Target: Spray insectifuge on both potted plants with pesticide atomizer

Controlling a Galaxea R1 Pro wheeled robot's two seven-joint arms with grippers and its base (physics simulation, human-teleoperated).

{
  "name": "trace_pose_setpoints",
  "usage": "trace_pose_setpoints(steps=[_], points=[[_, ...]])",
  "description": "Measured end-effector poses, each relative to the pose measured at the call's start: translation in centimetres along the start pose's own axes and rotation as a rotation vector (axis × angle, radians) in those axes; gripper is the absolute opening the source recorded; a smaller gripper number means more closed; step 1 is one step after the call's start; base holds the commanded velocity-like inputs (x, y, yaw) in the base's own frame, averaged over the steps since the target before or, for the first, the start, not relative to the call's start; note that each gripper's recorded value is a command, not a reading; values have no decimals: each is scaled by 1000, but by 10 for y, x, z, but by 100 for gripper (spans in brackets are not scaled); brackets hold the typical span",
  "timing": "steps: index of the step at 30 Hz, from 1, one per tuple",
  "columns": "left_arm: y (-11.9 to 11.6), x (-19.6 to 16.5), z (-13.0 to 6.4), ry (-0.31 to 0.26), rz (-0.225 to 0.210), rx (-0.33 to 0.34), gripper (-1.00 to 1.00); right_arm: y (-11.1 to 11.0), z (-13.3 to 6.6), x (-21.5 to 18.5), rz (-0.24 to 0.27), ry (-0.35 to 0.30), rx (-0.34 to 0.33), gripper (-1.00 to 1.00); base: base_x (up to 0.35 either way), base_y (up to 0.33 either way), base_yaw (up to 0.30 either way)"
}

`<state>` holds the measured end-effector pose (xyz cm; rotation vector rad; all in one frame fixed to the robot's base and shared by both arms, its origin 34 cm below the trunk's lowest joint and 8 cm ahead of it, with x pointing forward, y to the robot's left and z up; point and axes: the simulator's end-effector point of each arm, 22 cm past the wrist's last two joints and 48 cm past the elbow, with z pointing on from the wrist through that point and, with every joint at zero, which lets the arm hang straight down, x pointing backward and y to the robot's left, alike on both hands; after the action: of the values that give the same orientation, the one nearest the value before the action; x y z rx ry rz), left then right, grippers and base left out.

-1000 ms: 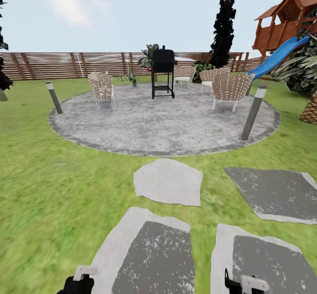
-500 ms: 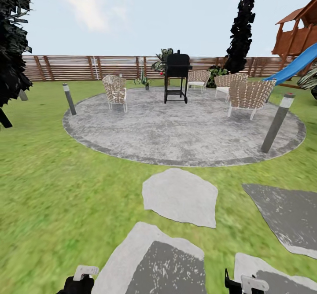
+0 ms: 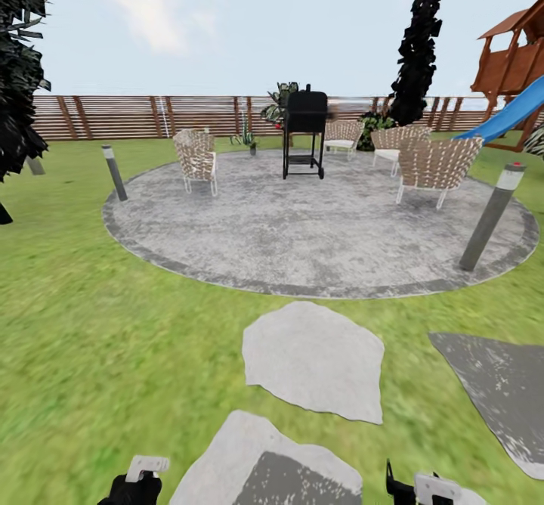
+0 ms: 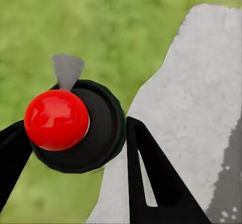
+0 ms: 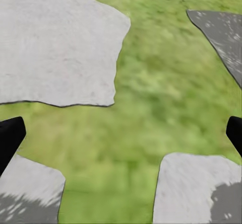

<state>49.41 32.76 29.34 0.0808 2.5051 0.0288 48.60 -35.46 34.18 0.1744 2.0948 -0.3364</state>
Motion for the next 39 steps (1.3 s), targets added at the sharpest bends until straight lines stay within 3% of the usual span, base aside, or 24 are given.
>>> trace_pose_setpoints(steps=[4, 16, 39], points=[[-1, 1, 0, 1, 0, 0, -100, 12, -7, 12, 9, 29, -15, 100, 87, 0, 0], [-6, 1, 0, 1, -4, 5, -100, 6, -14, 29, 6, 71, -10, 100, 31, 0, 0], [-6, 1, 0, 1, -4, 5, -100, 7, -14, 28, 2, 68, -18, 100, 330, 0, 0]])
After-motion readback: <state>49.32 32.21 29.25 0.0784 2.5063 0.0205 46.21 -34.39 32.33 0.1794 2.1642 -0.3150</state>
